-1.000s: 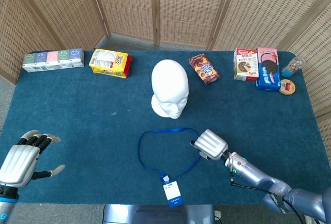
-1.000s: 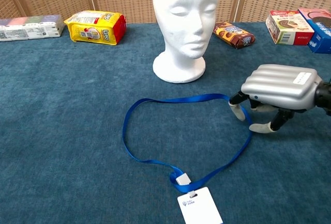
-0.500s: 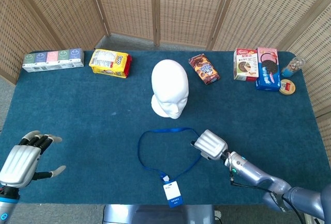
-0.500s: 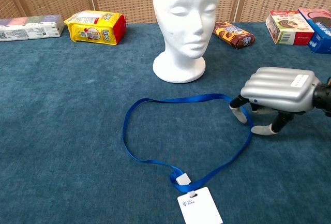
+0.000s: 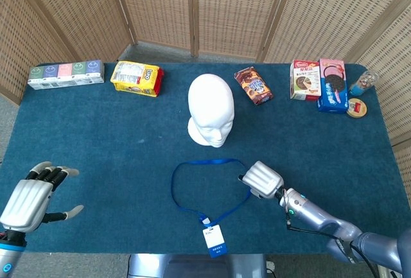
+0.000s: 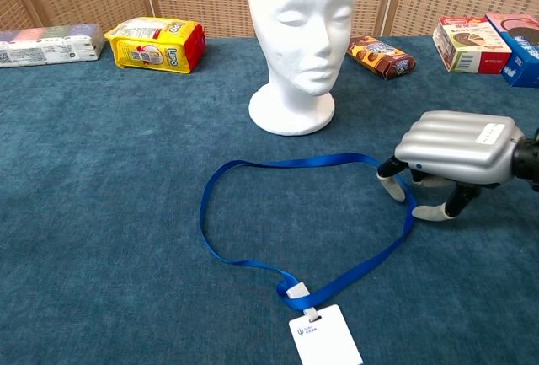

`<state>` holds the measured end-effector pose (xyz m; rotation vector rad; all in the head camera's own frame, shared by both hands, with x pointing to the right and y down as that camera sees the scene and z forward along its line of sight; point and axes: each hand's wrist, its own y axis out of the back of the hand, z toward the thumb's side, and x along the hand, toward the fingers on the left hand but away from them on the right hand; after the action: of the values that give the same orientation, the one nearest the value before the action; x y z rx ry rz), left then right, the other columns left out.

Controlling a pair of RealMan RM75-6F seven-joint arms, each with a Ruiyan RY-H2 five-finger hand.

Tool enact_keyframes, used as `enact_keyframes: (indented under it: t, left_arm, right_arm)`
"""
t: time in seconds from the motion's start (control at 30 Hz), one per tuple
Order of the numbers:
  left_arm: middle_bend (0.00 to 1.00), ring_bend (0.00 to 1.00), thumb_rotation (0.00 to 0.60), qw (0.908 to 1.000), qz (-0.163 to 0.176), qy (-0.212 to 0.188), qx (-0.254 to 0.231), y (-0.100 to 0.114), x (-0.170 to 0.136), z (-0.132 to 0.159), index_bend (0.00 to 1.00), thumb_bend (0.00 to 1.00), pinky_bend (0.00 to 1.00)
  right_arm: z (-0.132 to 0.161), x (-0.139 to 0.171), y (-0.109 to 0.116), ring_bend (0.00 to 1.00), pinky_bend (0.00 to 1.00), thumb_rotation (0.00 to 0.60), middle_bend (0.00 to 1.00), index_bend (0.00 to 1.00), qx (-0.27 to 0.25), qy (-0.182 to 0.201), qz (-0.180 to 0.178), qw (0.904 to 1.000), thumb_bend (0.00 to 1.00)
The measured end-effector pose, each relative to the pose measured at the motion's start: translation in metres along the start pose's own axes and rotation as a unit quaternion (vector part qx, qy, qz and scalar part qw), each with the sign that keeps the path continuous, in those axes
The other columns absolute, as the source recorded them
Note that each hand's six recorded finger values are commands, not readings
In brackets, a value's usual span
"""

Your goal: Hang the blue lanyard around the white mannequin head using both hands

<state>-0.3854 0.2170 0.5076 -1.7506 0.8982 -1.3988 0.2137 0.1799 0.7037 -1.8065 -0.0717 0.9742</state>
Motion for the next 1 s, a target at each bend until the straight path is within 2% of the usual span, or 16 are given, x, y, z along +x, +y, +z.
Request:
enact_keyframes:
  t: [1.0]
  left_arm:
    - [0.32,0.3,0.427,1.0,-0.002,-0.004,-0.003,0.0014,-0.0002,0.0034,0.27,0.11,0.17]
  right_arm:
    - [-0.0014,0.003,-0.0034,1.0,1.0,0.54,1.0,0.48,0.018,0.002,0.012,0.9998,0.36]
